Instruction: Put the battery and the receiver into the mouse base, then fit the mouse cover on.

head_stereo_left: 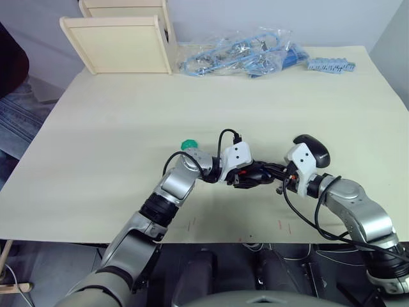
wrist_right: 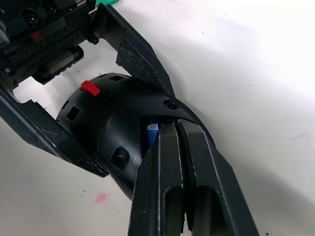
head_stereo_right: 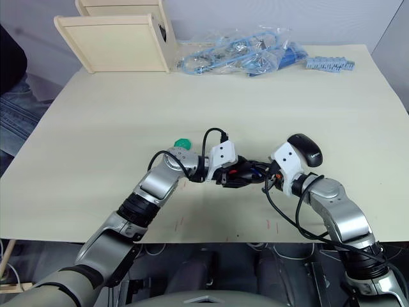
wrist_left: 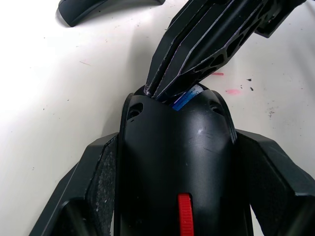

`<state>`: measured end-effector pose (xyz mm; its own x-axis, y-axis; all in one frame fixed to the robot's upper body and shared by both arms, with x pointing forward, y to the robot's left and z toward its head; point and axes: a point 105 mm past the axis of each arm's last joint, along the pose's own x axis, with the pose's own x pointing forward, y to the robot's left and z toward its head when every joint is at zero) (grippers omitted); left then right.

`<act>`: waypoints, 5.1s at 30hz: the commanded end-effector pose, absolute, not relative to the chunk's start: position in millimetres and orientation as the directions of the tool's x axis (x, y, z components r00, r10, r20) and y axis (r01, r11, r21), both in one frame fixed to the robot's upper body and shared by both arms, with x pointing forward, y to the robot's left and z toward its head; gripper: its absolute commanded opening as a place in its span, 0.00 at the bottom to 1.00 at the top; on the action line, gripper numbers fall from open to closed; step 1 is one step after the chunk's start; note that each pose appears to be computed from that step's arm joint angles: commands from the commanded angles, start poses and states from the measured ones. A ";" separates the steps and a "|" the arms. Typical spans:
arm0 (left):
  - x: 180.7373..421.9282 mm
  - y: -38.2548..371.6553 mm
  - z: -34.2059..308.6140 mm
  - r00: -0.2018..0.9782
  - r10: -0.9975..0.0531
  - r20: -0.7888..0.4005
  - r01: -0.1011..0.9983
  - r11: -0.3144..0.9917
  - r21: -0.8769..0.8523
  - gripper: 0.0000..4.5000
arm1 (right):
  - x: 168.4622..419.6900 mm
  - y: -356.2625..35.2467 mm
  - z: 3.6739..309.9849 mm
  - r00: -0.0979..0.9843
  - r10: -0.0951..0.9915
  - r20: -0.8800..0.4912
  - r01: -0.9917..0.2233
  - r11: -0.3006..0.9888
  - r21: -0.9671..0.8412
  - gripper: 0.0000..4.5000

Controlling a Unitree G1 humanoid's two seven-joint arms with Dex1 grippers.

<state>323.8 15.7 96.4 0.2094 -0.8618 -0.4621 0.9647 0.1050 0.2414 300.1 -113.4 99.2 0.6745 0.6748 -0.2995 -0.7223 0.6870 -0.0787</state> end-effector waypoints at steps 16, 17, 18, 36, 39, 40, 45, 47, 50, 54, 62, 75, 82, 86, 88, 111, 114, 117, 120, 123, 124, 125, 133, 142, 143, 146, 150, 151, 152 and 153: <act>319.4 23.7 114.1 0.219 -0.899 -0.380 0.967 0.150 0.205 1.00 | 266.9 -155.1 136.1 0.710 0.675 -0.199 -0.693 0.720 -0.030 0.21; 317.9 26.8 116.6 0.221 -0.902 -0.372 0.967 0.152 0.206 1.00 | 265.7 -157.2 137.4 0.714 0.672 -0.197 -0.689 0.724 -0.028 0.33; 316.0 29.7 120.4 0.222 -0.907 -0.357 0.967 0.157 0.202 1.00 | 264.5 -159.1 139.3 0.718 0.669 -0.191 -0.685 0.728 -0.024 0.46; 253.7 117.7 157.6 0.367 -0.923 -0.114 0.929 0.369 0.004 1.00 | 259.1 -221.4 145.2 0.841 0.470 -0.267 -0.503 0.861 -0.068 0.98; 248.9 129.0 162.1 0.391 -0.919 -0.043 0.920 0.391 0.005 1.00 | 265.8 -224.6 145.6 0.838 0.465 -0.286 -0.502 0.862 -0.069 0.98; 246.8 135.6 163.3 0.406 -0.913 -0.028 0.914 0.406 0.021 1.00 | 269.6 -225.2 145.9 0.835 0.463 -0.296 -0.502 0.862 -0.067 0.98; 228.9 145.2 170.7 0.366 -0.930 0.039 0.930 0.367 0.024 1.00 | 285.5 -240.6 148.0 0.833 0.430 -0.349 -0.475 0.879 -0.050 0.98; 225.1 144.8 167.9 0.357 -0.934 0.027 0.934 0.358 0.016 1.00 | 290.8 -246.1 150.1 0.827 0.428 -0.365 -0.479 0.876 -0.059 0.98; 220.5 146.4 170.5 0.354 -0.934 0.045 0.935 0.355 0.004 1.00 | 299.7 -250.4 150.7 0.811 0.428 -0.399 -0.486 0.873 -0.050 0.98; 216.1 147.0 171.7 0.348 -0.936 0.047 0.937 0.349 0.017 1.00 | 311.3 -253.8 146.2 0.800 0.428 -0.421 -0.488 0.872 -0.039 0.98; 206.8 145.7 174.9 0.336 -0.941 0.034 0.941 0.337 0.028 1.00 | 332.7 -250.0 133.5 0.781 0.467 -0.415 -0.501 0.865 0.031 0.98; 209.2 137.9 177.5 0.333 -0.942 0.036 0.942 0.335 0.038 1.00 | 342.8 -244.9 125.0 0.812 0.457 -0.363 -0.484 0.875 0.017 0.98; 208.5 142.1 175.4 0.321 -0.947 0.017 0.946 0.321 0.035 1.00 | 341.3 -245.2 123.1 0.830 0.434 -0.352 -0.467 0.884 -0.011 0.98; 209.8 142.4 174.7 0.316 -0.949 0.013 0.948 0.316 0.035 1.00 | 341.5 -248.1 127.0 0.844 0.424 -0.330 -0.448 0.894 0.002 0.98; 209.6 142.4 173.8 0.312 -0.950 0.011 0.949 0.312 0.035 1.00 | 340.5 -249.4 126.6 0.844 0.421 -0.333 -0.447 0.895 0.000 0.98; 209.8 147.9 169.7 0.300 -0.954 0.007 0.953 0.300 0.038 1.00 | 337.3 -252.3 119.6 0.840 0.415 -0.350 -0.444 0.896 -0.004 0.98; 209.8 148.8 169.3 0.301 -0.954 0.006 0.953 0.301 0.037 1.00 | 337.6 -251.9 118.6 0.840 0.415 -0.351 -0.444 0.896 -0.004 0.98; 209.7 149.3 169.3 0.301 -0.954 0.006 0.953 0.301 0.037 1.00 | 337.8 -251.6 118.2 0.840 0.415 -0.350 -0.444 0.896 -0.005 0.98; 210.2 149.8 169.1 0.301 -0.954 0.006 0.953 0.301 0.038 1.00 | 337.5 -250.3 116.9 0.837 0.418 -0.352 -0.448 0.894 -0.003 0.98; 211.0 150.6 168.6 0.301 -0.954 0.004 0.953 0.301 0.039 1.00 | 337.2 -249.3 115.9 0.836 0.422 -0.352 -0.449 0.893 0.003 0.98; 210.8 150.8 168.4 0.301 -0.954 0.004 0.953 0.301 0.040 1.00 | 336.9 -249.2 115.8 0.836 0.422 -0.352 -0.449 0.893 0.003 0.98; 210.7 150.9 168.1 0.301 -0.954 0.003 0.953 0.301 0.039 1.00 | 336.8 -249.3 115.5 0.836 0.421 -0.352 -0.449 0.893 0.001 0.93; 210.6 150.6 166.7 0.299 -0.954 0.001 0.954 0.299 0.039 1.00 | 336.3 -249.9 114.4 0.837 0.418 -0.354 -0.448 0.894 -0.004 0.80; 210.6 149.9 165.7 0.298 -0.954 0.001 0.954 0.298 0.035 1.00 | 335.4 -248.6 115.2 0.833 0.424 -0.355 -0.457 0.889 -0.011 0.80; 210.7 149.9 165.6 0.298 -0.954 0.001 0.954 0.298 0.035 1.00 | 335.3 -248.4 115.3 0.833 0.425 -0.355 -0.458 0.889 -0.011 0.80; 210.9 149.7 165.5 0.297 -0.955 0.001 0.954 0.297 0.036 1.00 | 335.8 -248.3 116.2 0.833 0.428 -0.351 -0.458 0.889 -0.003 0.80; 211.3 149.4 165.4 0.297 -0.955 0.001 0.954 0.297 0.035 1.00 | 335.9 -248.2 116.6 0.833 0.427 -0.352 -0.459 0.888 -0.009 0.68; 211.6 149.2 165.4 0.297 -0.955 0.002 0.954 0.297 0.035 1.00 | 335.7 -247.8 116.7 0.832 0.428 -0.353 -0.461 0.887 -0.010 0.68; 211.4 149.2 165.3 0.297 -0.955 0.002 0.954 0.297 0.035 1.00 | 335.2 -247.6 116.6 0.831 0.430 -0.354 -0.463 0.886 -0.011 0.68; 211.2 149.1 165.2 0.297 -0.955 0.002 0.954 0.297 0.035 1.00 | 335.1 -247.3 116.9 0.831 0.430 -0.353 -0.463 0.886 -0.011 0.68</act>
<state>212.3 149.6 160.8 0.3045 -0.9525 -0.0095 0.9525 0.3044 0.0073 334.8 -248.4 103.4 0.8166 0.4212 -0.3945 -0.4512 0.8922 0.0188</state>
